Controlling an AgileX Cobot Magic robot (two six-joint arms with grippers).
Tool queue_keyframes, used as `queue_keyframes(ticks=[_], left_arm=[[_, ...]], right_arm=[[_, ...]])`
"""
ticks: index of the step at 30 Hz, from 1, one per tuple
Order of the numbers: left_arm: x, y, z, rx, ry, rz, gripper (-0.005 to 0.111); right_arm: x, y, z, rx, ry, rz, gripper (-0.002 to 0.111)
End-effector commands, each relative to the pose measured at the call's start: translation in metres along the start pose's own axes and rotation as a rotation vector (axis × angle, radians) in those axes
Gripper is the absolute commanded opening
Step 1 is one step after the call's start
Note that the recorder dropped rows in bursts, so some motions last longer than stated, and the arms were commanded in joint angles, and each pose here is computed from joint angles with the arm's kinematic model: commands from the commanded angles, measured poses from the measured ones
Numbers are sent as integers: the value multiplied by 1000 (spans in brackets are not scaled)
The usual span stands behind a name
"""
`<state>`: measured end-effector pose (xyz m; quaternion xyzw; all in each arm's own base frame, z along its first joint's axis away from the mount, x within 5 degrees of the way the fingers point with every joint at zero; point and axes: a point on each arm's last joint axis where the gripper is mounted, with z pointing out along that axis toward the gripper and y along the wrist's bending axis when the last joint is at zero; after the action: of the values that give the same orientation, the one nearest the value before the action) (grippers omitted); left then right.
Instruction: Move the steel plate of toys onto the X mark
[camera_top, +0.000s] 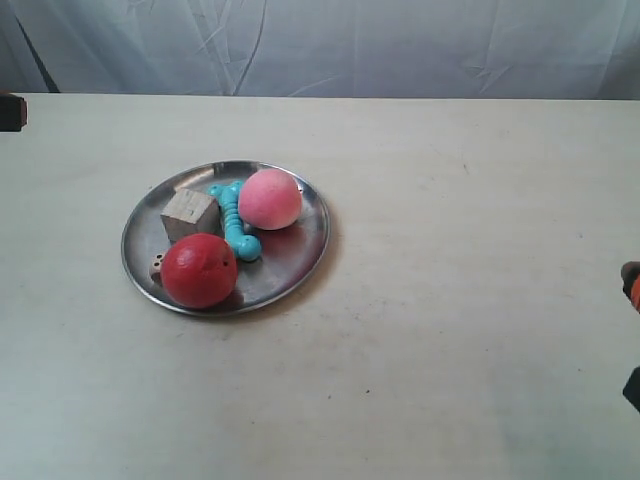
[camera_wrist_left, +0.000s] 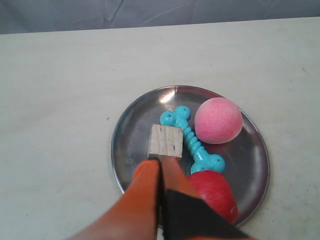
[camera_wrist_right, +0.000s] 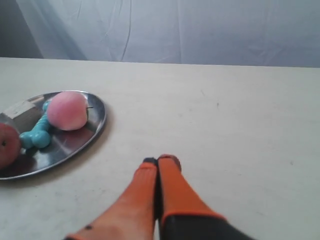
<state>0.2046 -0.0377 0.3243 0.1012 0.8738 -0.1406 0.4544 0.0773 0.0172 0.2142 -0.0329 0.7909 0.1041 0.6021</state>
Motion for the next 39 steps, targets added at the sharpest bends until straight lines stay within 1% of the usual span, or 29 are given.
queue_keyframes(ticks=[1, 2, 5, 26, 28, 29, 30, 31, 34, 37, 39], left_arm=[[-1, -2, -1, 1, -14, 10, 0], [-1, -2, -1, 1, -14, 10, 0], [-1, -2, -1, 1, -14, 10, 0], [-1, -2, -3, 1, -18, 12, 0], [1, -3, -8, -16, -54, 19, 0], [2, -2, -15, -50, -75, 75, 0], [3, -1, -20, -79, -86, 102, 0], [6, -1, -26, -101, -97, 101, 0], [19, 0, -45, -169, -133, 54, 0], [40, 1, -61, -228, -190, 30, 0], [55, 1, -66, -248, -216, 27, 0]], right_arm=[[18, -6, -5, 36, -125, 5, 0], [22, -5, -6, 26, -89, -7, 0], [24, -4, -8, 18, -75, 0, 0], [24, -4, -8, 16, -79, 12, 0], [24, -4, -8, 16, -79, 12, 0], [24, -4, -8, 16, -79, 12, 0], [24, -4, -8, 16, -79, 12, 0], [24, -4, -8, 16, -79, 12, 0], [23, -4, -8, 17, -86, 12, 0], [23, -4, -8, 17, -86, 12, 0], [23, -4, -8, 16, -86, 14, 0]])
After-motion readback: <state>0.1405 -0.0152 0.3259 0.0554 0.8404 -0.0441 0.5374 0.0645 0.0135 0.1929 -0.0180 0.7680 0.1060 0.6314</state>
